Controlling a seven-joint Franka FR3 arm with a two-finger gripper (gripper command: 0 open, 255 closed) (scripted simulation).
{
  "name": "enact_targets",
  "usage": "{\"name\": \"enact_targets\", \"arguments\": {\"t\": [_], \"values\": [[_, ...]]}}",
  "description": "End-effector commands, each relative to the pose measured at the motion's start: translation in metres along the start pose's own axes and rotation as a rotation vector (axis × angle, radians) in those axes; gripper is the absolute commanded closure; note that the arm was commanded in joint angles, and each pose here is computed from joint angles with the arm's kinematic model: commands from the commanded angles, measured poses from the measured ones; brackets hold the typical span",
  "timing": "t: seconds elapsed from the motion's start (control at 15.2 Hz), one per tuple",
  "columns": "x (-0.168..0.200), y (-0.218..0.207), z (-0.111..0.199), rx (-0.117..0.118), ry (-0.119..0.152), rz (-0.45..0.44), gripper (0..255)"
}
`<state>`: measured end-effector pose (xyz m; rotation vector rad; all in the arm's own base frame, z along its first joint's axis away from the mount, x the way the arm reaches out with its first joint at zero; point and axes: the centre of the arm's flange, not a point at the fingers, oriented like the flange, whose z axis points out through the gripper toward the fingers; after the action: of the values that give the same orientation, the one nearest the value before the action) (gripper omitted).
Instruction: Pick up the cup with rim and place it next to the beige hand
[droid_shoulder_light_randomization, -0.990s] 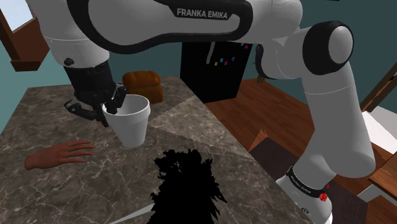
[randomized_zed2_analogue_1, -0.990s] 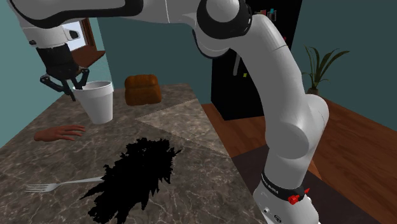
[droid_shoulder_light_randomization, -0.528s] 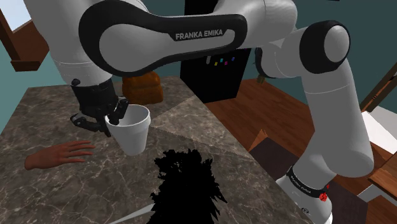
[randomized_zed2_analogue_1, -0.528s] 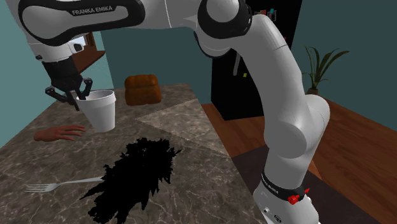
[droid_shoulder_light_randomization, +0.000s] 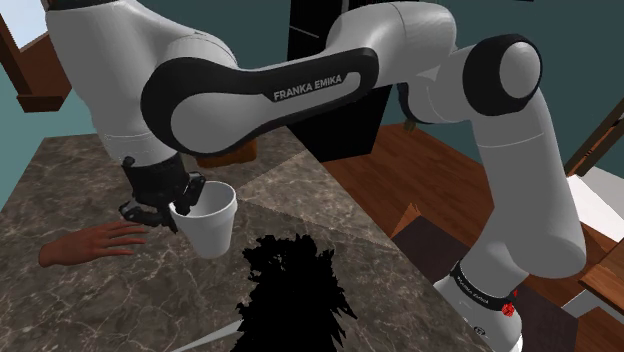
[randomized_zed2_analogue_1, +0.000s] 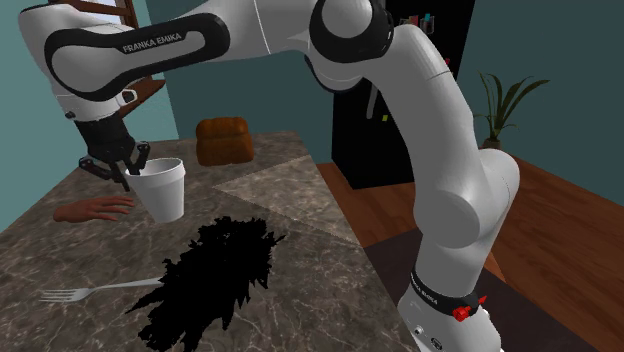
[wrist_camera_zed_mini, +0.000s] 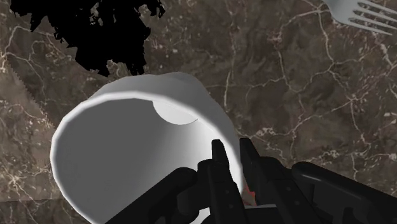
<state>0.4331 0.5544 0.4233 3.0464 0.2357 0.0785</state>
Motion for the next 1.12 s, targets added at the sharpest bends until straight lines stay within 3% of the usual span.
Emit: {"name": "enact_targets", "arguments": {"t": [0.0,0.4,0.92,0.99,1.06], "values": [[0.000,0.000,0.010,0.001,0.001,0.000,255],[-0.002,-0.003,0.042,0.001,0.001,0.000,255],[-0.002,-0.003,0.043,0.001,0.001,0.000,255],[-0.002,-0.003,0.043,0.001,0.001,0.000,0],[-0.002,-0.003,0.043,0.001,0.001,0.000,0]]}}
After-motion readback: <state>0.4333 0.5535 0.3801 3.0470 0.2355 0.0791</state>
